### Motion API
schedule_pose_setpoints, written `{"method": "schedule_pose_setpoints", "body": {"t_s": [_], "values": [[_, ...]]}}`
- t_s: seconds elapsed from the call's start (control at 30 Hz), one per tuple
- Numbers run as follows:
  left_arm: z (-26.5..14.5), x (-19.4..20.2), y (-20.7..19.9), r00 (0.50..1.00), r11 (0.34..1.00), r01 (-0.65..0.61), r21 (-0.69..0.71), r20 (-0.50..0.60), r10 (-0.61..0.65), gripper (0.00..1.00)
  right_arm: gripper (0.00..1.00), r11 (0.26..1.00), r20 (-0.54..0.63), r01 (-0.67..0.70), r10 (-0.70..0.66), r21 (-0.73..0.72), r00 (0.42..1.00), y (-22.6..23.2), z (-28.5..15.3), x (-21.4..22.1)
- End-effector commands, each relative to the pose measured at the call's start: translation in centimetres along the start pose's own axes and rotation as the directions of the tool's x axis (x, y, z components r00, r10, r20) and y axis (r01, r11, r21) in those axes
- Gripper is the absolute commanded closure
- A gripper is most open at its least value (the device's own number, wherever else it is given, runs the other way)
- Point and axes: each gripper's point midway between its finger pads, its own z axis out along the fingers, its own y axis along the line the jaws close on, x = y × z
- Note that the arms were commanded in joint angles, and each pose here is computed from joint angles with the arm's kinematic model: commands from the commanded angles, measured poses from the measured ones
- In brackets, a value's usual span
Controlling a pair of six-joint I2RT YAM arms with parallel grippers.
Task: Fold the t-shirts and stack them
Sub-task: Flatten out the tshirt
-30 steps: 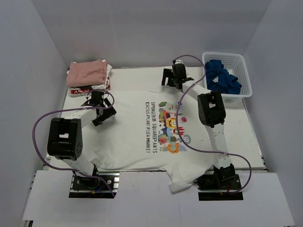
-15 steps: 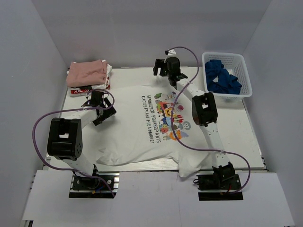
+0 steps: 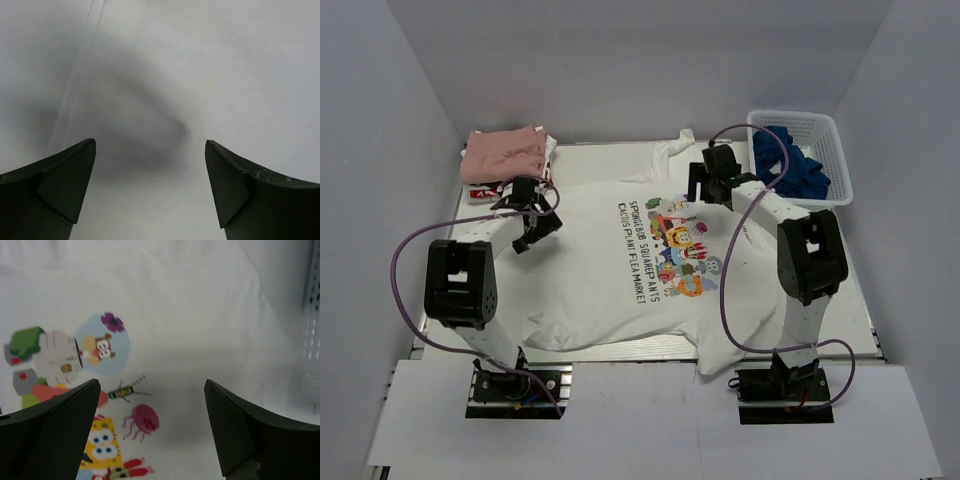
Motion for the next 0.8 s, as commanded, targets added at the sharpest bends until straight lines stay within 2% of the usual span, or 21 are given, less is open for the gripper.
{"method": "schedule_pose_setpoints", "body": {"t_s": [0.0, 0.13, 0.3, 0.37, 0.5, 0.57, 0.6, 0.67, 0.7, 0.73, 0.77], "values": [[1.2, -0.8, 0.5, 1.000, 0.999, 0.012, -0.050, -0.005, -0.012, 0.00, 0.10, 0.998, -0.109, -0.028, 0.035, 0.065, 0.993, -1.8, -1.7, 4.3], [4.3, -0.3, 0.7, 0.999, 0.994, -0.016, -0.111, -0.044, 0.011, 0.00, 0.10, 0.996, -0.173, -0.039, 0.051, 0.076, 0.984, -2.3, -1.7, 7.5], [7.2, -0.1, -0.6, 0.996, 0.994, -0.033, -0.101, -0.091, 0.023, 0.00, 0.10, 0.995, -0.240, -0.050, 0.068, 0.082, 0.968, -2.2, -0.9, 10.5], [7.9, -1.3, -1.6, 0.996, 0.995, -0.030, -0.097, -0.085, 0.022, 0.00, 0.10, 0.995, -0.266, -0.055, 0.076, 0.083, 0.961, -2.2, -0.2, 11.4], [10.2, -2.2, -3.1, 0.992, 0.991, -0.071, -0.116, -0.108, 0.059, 0.00, 0.10, 0.990, -0.284, -0.046, 0.082, 0.130, 0.955, -2.8, 1.4, 11.9], [11.3, -2.9, -3.8, 0.991, 0.990, -0.083, -0.118, -0.114, 0.070, 0.00, 0.10, 0.987, -0.265, -0.065, 0.102, 0.144, 0.959, -2.9, 2.1, 10.4], [11.4, -4.3, -4.8, 0.994, 0.992, -0.084, -0.098, -0.085, 0.075, 0.00, 0.10, 0.985, -0.283, -0.054, 0.098, 0.162, 0.954, -3.4, 3.0, 11.2], [11.6, -5.0, -4.7, 0.993, 0.991, -0.088, -0.105, -0.090, 0.079, 0.00, 0.10, 0.983, -0.245, -0.076, 0.116, 0.165, 0.963, -3.4, 3.9, 9.3], [11.6, -6.0, -5.4, 0.994, 0.991, -0.094, -0.091, -0.068, 0.088, 0.00, 0.10, 0.982, -0.254, -0.078, 0.122, 0.174, 0.959, -3.8, 4.6, 9.6], [11.3, -6.4, -5.6, 0.994, 0.991, -0.094, -0.090, -0.068, 0.088, 0.00, 0.10, 0.983, -0.213, -0.095, 0.128, 0.158, 0.969, -3.4, 4.9, 7.3], [10.8, -6.2, -5.3, 0.992, 0.990, -0.101, -0.103, -0.090, 0.092, 0.00, 0.10, 0.984, -0.240, -0.089, 0.125, 0.154, 0.963, -3.4, 4.9, 7.6]]}}
